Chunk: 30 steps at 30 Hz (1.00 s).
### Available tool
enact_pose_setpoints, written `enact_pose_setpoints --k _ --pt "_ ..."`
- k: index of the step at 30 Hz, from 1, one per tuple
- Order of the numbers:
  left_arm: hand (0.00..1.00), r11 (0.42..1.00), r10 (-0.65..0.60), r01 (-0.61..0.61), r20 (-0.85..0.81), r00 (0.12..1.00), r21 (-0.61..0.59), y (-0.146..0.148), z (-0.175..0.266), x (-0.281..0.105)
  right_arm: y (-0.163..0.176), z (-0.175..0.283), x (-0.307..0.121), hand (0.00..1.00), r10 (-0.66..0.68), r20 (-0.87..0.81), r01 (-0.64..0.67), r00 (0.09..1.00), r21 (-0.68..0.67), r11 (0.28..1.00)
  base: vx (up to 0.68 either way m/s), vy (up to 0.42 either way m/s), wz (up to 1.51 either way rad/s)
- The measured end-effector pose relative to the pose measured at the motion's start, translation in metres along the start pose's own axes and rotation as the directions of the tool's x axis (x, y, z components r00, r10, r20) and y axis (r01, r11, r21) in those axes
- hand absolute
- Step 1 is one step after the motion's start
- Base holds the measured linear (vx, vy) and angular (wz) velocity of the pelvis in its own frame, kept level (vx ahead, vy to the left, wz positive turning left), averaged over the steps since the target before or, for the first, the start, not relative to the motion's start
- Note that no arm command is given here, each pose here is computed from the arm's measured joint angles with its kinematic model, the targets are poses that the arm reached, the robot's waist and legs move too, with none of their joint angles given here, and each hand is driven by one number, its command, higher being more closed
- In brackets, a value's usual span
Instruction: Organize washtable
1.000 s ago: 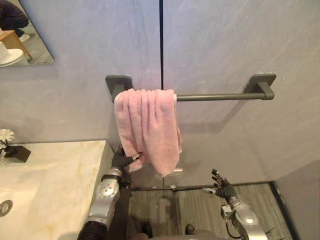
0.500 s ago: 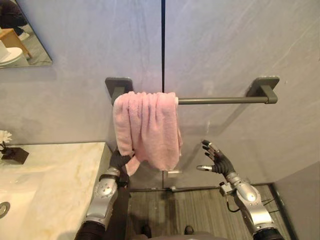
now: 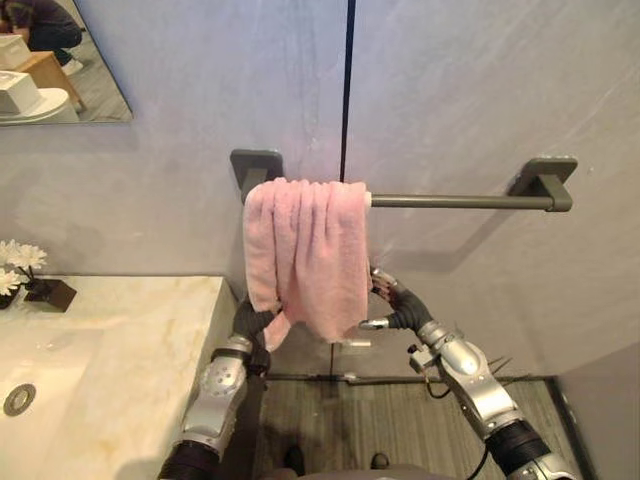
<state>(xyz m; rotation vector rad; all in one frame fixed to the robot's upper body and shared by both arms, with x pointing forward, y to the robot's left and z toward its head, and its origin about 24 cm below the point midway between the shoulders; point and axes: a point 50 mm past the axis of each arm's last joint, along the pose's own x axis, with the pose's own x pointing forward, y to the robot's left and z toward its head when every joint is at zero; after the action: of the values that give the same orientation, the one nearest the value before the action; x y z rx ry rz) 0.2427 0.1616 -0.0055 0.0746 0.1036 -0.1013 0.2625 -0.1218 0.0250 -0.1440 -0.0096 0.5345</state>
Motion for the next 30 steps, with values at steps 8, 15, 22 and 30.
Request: enact_pose_setpoints --k 8,15,22,30 --pt "1.0 0.999 -0.034 0.034 0.024 0.999 -0.021 -0.013 0.005 0.004 0.009 0.0 0.011 1.0 0.001 0.005 -0.002 1.0 0.023 1.0 -0.03 -0.021 0.05" --pt "1.0 0.999 -0.033 0.034 0.047 0.998 -0.021 -0.013 0.011 0.005 -0.003 0.009 0.014 1.0 -0.058 0.037 0.057 0.998 0.021 0.998 -0.04 -0.013 0.01" --pt "1.0 0.999 -0.019 0.021 0.064 0.998 -0.024 -0.01 0.015 0.005 -0.034 0.016 -0.007 1.0 -0.223 0.089 0.22 0.971 0.046 0.974 -0.02 -0.012 -0.05" --pt "1.0 0.996 -0.042 0.052 0.119 0.992 -0.078 -0.022 0.025 0.0 -0.046 0.005 -0.027 1.0 -0.313 0.052 0.309 0.948 0.068 0.949 -0.02 -0.006 -0.09"
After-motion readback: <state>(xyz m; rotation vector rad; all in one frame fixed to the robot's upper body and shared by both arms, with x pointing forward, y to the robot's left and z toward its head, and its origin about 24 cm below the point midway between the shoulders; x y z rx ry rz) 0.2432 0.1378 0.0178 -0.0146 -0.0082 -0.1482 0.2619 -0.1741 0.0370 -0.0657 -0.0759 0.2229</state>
